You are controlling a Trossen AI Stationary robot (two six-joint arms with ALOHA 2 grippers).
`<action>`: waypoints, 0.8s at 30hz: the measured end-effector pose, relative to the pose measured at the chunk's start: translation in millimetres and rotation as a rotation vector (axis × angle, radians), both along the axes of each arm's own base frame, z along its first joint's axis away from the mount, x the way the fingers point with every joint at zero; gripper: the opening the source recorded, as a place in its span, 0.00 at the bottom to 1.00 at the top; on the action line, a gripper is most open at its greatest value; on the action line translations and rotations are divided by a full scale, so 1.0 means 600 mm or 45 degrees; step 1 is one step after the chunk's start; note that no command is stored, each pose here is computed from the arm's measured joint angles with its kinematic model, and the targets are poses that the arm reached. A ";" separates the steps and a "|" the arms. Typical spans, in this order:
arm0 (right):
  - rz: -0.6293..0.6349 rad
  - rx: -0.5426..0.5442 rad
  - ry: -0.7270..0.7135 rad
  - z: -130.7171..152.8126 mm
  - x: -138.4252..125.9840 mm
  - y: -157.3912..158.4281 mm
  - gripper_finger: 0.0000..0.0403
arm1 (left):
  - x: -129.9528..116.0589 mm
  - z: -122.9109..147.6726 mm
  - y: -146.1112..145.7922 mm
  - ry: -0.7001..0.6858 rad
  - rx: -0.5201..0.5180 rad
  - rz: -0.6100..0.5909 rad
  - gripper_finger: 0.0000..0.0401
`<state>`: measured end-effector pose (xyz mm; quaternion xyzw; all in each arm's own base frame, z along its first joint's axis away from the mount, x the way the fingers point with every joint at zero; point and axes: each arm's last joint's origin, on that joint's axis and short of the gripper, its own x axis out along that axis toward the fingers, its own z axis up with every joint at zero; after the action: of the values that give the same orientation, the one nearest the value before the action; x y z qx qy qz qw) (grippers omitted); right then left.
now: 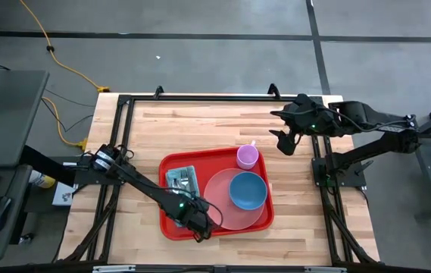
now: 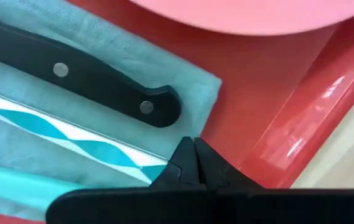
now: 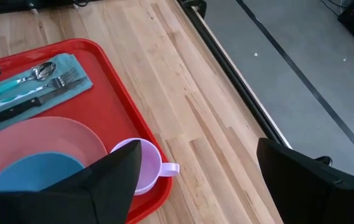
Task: Set up tray
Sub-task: Adjust the blue napkin on the red serving tray
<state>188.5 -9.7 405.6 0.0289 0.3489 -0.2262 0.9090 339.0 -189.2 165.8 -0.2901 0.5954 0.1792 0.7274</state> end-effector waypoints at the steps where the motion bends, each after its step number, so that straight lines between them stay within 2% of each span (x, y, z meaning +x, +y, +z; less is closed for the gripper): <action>1: 0.001 0.000 0.000 0.000 0.000 0.000 0.74 | 0.000 0.000 0.000 -0.004 0.000 0.012 0.02; 7: 0.003 -0.003 0.001 0.000 0.000 0.000 0.74 | 0.010 0.020 -0.006 -0.053 -0.026 0.002 0.02; 9: 0.004 -0.003 0.002 0.000 0.000 0.000 0.74 | 0.011 0.036 -0.004 -0.049 0.033 0.015 0.02; 13: 0.010 -0.009 0.004 0.000 0.000 0.000 0.74 | 0.001 0.092 0.020 0.102 0.218 0.042 0.02; 17: 0.010 -0.009 0.004 0.000 0.000 0.000 0.74 | -0.029 0.115 0.052 0.397 0.382 0.072 0.02; 21: 0.010 -0.009 0.004 0.000 0.000 0.000 0.74 | -0.037 0.108 0.083 0.564 0.418 0.114 0.02; 24: 0.021 0.000 0.004 0.000 0.000 0.001 0.74 | -0.025 0.085 0.107 0.556 0.375 0.121 0.02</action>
<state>188.7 -9.1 405.6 0.0258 0.3504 -0.2187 0.9103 324.0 -124.8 216.8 -0.1633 0.6914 0.3564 0.6068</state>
